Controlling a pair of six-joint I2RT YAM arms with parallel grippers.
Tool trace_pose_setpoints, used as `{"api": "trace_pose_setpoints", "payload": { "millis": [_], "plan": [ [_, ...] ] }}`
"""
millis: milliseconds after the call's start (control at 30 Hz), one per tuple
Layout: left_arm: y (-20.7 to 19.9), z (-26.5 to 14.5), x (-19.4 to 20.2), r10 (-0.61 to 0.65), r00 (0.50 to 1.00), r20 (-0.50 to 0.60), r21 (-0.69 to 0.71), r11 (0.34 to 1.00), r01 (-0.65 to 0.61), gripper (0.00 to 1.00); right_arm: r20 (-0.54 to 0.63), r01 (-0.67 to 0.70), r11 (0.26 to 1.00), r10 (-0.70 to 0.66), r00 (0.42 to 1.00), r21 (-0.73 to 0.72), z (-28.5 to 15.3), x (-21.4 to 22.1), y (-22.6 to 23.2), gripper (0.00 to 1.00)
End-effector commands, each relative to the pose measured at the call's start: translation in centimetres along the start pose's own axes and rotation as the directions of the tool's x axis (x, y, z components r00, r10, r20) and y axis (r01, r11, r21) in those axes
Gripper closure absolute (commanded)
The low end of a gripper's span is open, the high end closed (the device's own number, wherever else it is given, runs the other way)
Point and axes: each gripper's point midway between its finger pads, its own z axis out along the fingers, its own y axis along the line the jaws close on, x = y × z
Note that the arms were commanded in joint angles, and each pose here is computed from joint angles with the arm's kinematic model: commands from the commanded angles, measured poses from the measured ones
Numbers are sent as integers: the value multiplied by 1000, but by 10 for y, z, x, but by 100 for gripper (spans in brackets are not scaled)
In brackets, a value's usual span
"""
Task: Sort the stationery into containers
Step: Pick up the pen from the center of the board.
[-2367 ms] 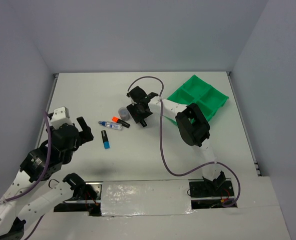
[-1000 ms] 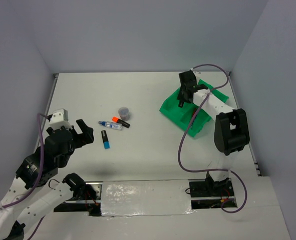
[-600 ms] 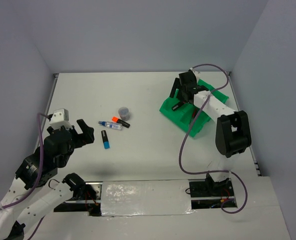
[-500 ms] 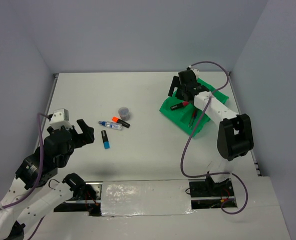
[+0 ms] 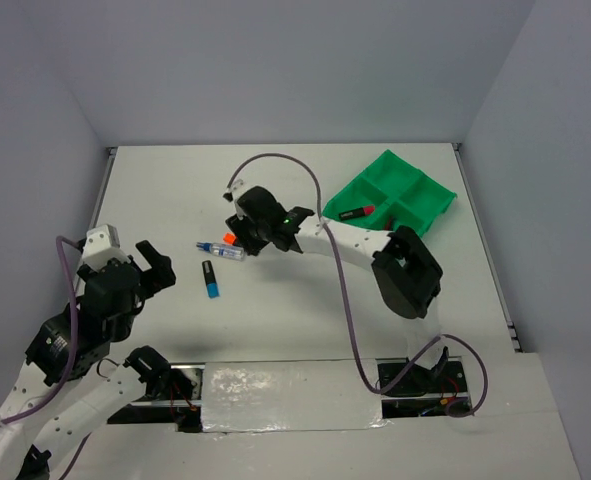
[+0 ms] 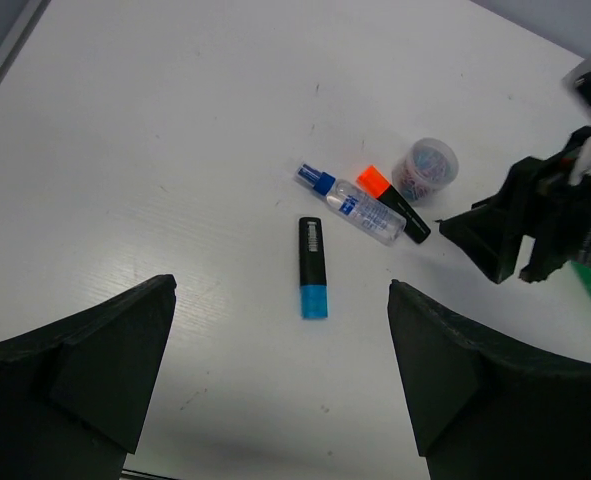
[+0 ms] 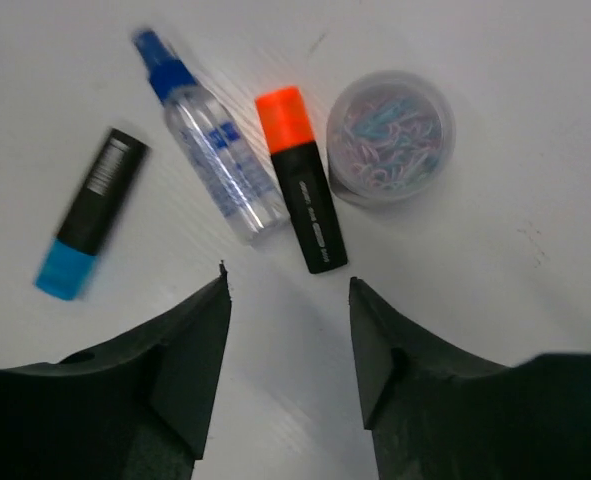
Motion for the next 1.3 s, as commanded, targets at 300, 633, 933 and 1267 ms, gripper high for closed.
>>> {"api": "trace_pose_setpoints", "payload": {
  "millis": [300,633,933,1267],
  "plan": [
    [-10,-1,-10,-9,1000,24,47,999,7,1,-140,119,992,-112,984,42,49,38,-21,52],
    [-14,-2,-10,-1,1000,23,70,998,-1,1,-160,159,987,-157,975,-6,64,46,-16,54],
    [-15,-2,-10,0,1000,25,81,997,-2,1,-187,164,986,-168,968,-38,74,53,-11,54],
    [-16,-4,-11,-6,1000,31,97,995,3,1,-218,172,984,-179,959,-50,69,73,-7,79]
  ]
}}
